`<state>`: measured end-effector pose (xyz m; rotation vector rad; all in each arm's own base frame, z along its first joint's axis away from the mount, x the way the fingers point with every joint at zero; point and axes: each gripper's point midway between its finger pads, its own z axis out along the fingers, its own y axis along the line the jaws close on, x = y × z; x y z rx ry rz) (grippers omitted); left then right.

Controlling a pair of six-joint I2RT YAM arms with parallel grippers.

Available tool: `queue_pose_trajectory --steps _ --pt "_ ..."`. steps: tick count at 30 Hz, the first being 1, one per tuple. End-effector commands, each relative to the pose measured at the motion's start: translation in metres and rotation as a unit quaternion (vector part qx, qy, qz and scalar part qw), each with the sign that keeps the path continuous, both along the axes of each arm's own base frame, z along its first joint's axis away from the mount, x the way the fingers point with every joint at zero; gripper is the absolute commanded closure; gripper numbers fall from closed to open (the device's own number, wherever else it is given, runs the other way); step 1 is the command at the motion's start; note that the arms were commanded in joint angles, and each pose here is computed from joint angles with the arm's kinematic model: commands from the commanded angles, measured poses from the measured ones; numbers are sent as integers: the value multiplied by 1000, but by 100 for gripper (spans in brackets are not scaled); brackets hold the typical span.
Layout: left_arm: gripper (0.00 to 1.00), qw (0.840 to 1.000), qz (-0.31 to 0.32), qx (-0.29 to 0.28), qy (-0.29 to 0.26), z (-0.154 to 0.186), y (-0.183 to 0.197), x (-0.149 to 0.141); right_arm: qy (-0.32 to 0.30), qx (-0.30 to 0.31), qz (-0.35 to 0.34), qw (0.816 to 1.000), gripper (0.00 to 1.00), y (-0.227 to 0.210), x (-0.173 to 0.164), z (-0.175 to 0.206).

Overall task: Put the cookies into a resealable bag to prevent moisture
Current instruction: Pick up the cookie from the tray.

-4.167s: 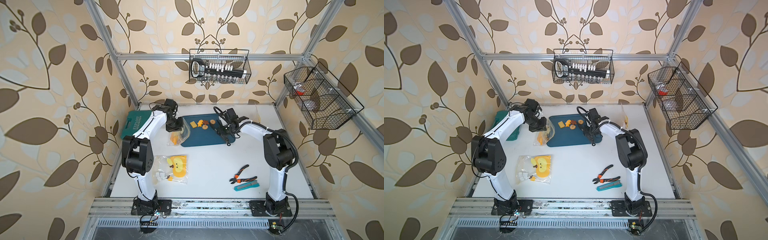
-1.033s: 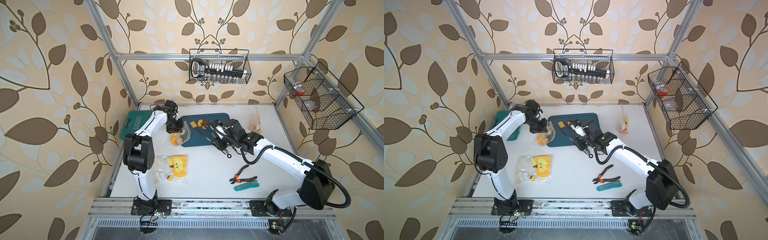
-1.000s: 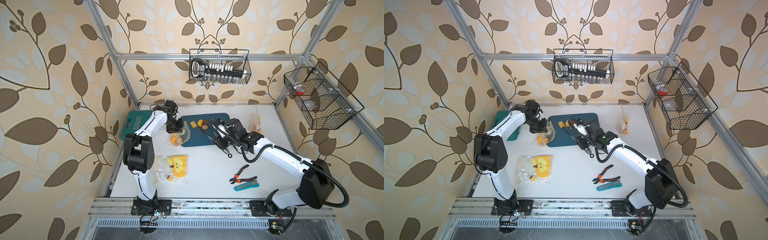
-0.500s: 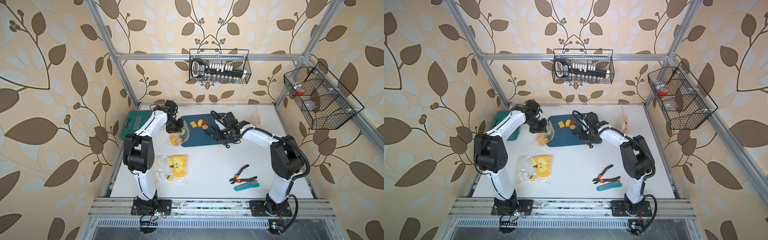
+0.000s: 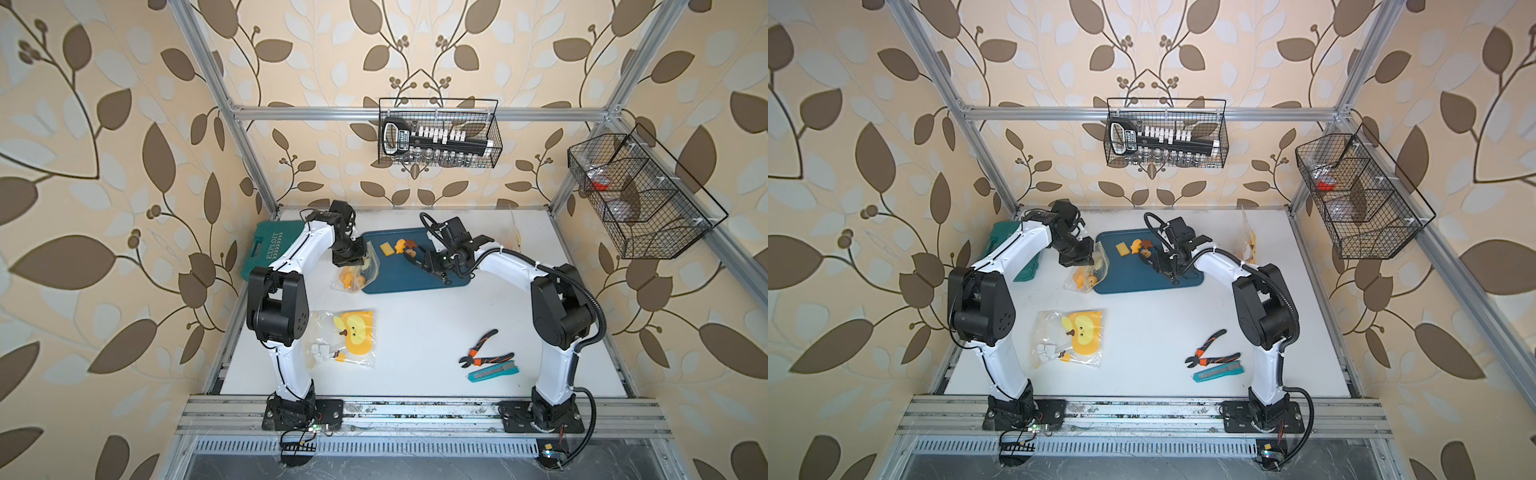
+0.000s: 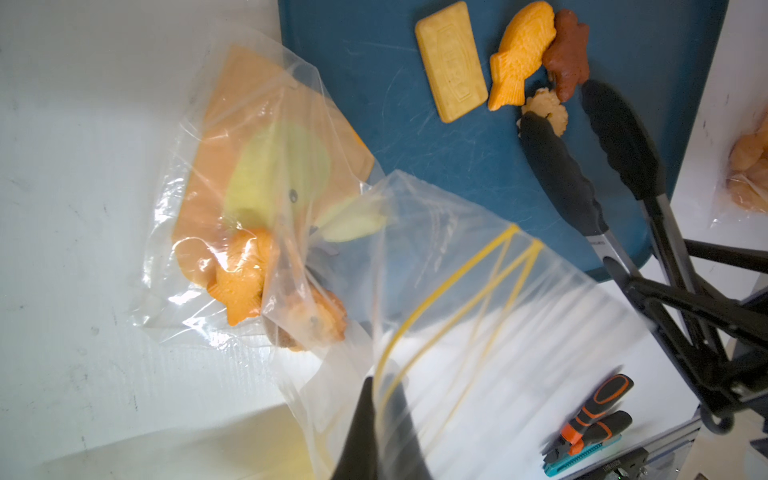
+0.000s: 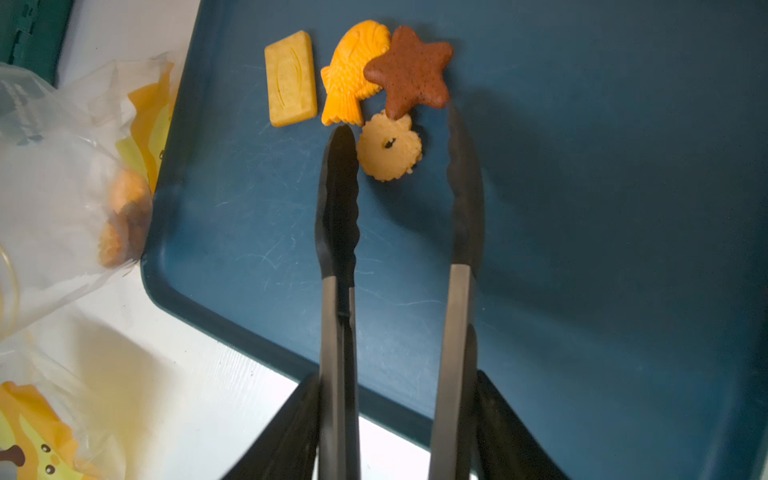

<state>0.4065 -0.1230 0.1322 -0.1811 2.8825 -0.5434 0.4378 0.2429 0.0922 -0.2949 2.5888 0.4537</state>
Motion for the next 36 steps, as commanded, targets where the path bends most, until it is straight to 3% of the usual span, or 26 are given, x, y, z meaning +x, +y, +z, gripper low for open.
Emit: queue_pose_trajectory --steps 1,19,23,36 --pt "100 1000 -6 0 -27 24 0 0 -14 21 -6 1000 45 7 12 10" --pt "100 1000 -7 0 -28 25 0 0 0 29 -15 999 45 10 40 -4" --pt "100 1000 -6 2 -28 25 1 0 6 36 -15 999 50 10 41 -5" --pt "100 1000 -7 1 -25 23 0 0 -89 32 -14 995 65 -9 9 48"
